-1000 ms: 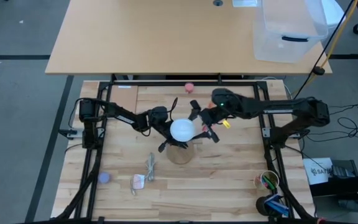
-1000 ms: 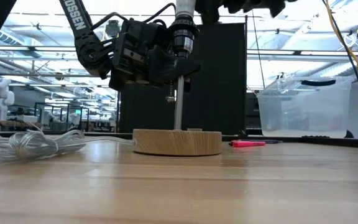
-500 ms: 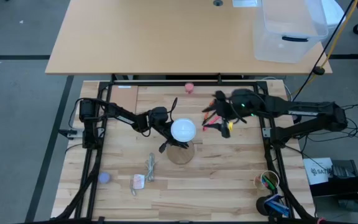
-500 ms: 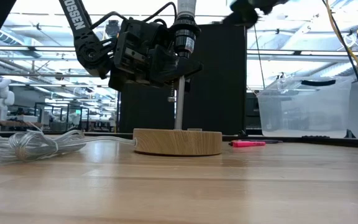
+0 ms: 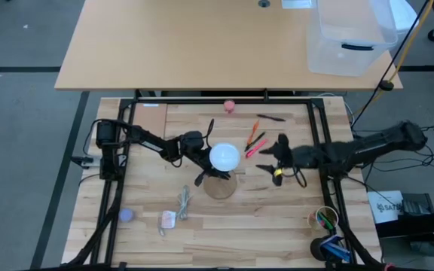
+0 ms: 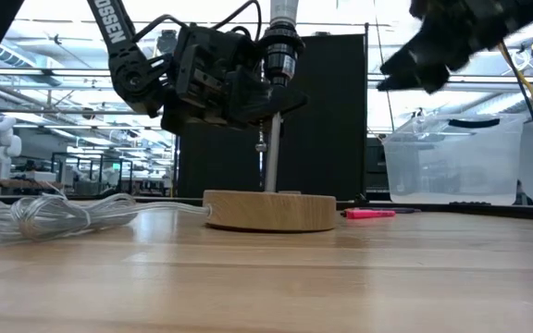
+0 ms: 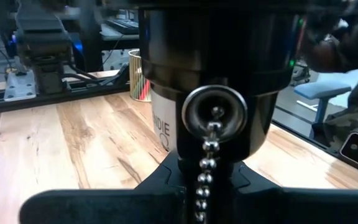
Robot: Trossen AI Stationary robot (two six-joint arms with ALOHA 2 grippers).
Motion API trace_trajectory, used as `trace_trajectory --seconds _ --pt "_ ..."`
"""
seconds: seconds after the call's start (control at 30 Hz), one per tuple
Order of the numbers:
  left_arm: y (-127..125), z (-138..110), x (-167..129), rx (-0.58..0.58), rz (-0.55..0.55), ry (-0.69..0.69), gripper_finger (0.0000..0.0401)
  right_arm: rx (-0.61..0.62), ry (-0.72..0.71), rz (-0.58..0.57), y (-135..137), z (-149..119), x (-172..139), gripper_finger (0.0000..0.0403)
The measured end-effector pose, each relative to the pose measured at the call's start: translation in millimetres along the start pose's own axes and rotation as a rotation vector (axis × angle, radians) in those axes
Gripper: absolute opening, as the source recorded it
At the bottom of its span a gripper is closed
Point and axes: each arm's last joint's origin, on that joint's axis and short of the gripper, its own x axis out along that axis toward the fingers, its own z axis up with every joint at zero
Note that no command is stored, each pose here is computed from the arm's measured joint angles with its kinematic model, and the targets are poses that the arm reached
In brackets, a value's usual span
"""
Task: Screw lightbulb
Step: Remove the white lightbulb from the desk lamp
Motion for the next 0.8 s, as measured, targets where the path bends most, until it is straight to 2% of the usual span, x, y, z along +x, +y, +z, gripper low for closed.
trace_trajectory --seconds 0.2,0.3,0.47,0.63,0.73,0.8 --pt "1.0 0.0 0.1 0.002 0.034 0.002 0.0027 0.183 -0.185 0.012 19.6 -61.5 16.7 0.0242" --pt "1.0 0.0 0.1 0.003 0.035 0.003 0.0027 0.182 -0.251 -0.033 32.2 -74.2 22.9 0.0236" --pt "1.1 0.5 0.1 0.009 0.038 -0.001 0.0027 0.043 -0.341 -0.131 58.5 -56.7 44.4 0.0225" --pt "4.1 1.2 -0.1 0.013 0.127 0.0 0.0027 -0.101 -0.379 -0.234 83.6 -21.7 65.7 0.0224" --pt "5.6 1.3 -0.3 0.003 0.179 0.002 0.0027 -0.123 -0.369 -0.286 92.4 -8.7 69.8 0.0224" --pt "6.6 1.6 -0.5 0.002 0.212 0.001 0.0027 -0.096 -0.37 -0.318 96.9 -4.7 68.5 0.0224"
